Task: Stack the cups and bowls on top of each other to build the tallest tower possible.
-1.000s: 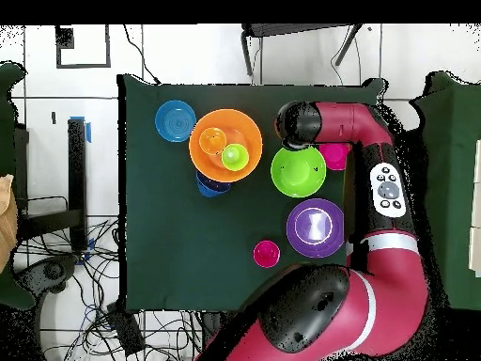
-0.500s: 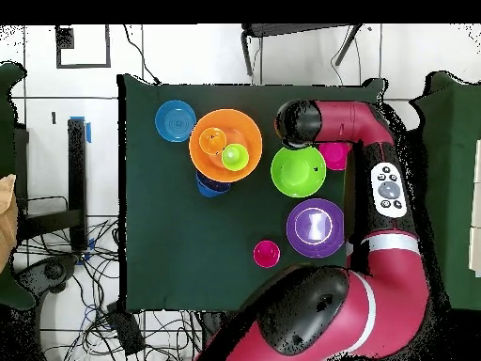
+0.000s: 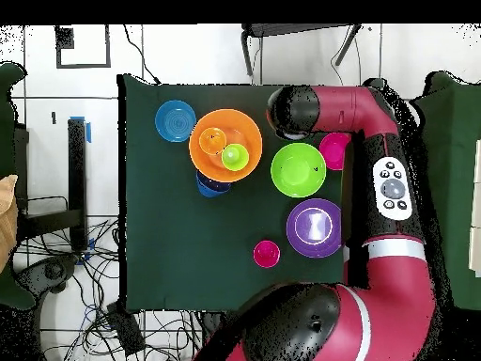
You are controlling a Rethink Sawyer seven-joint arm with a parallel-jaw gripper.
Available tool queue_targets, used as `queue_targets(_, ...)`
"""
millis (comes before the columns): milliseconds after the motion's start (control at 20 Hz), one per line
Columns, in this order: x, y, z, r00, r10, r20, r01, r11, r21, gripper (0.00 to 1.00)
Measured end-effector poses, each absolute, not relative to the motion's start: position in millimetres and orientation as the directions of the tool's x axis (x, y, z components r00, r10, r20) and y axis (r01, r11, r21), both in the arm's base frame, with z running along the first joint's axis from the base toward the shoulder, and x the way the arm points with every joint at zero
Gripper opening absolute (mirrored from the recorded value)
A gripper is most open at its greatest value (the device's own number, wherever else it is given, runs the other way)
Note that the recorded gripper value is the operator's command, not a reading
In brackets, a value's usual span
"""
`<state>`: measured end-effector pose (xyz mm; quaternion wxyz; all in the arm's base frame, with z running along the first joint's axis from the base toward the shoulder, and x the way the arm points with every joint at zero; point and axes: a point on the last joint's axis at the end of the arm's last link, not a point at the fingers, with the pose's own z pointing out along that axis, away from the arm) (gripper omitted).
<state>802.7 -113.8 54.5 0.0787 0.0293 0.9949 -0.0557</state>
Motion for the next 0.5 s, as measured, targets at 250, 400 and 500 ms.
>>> queue_targets(250, 809.1, -95.6, 87.7, -0.989, 0.050, -0.141, 0.064, 0.993, -0.099, 0.00)
queue_targets(400, 813.4, -84.6, 100.8, -0.988, 0.050, -0.144, 0.063, 0.994, -0.086, 0.00)
queue_targets(500, 815.3, -78.0, 104.3, -0.988, 0.052, -0.147, 0.063, 0.995, -0.075, 0.00)
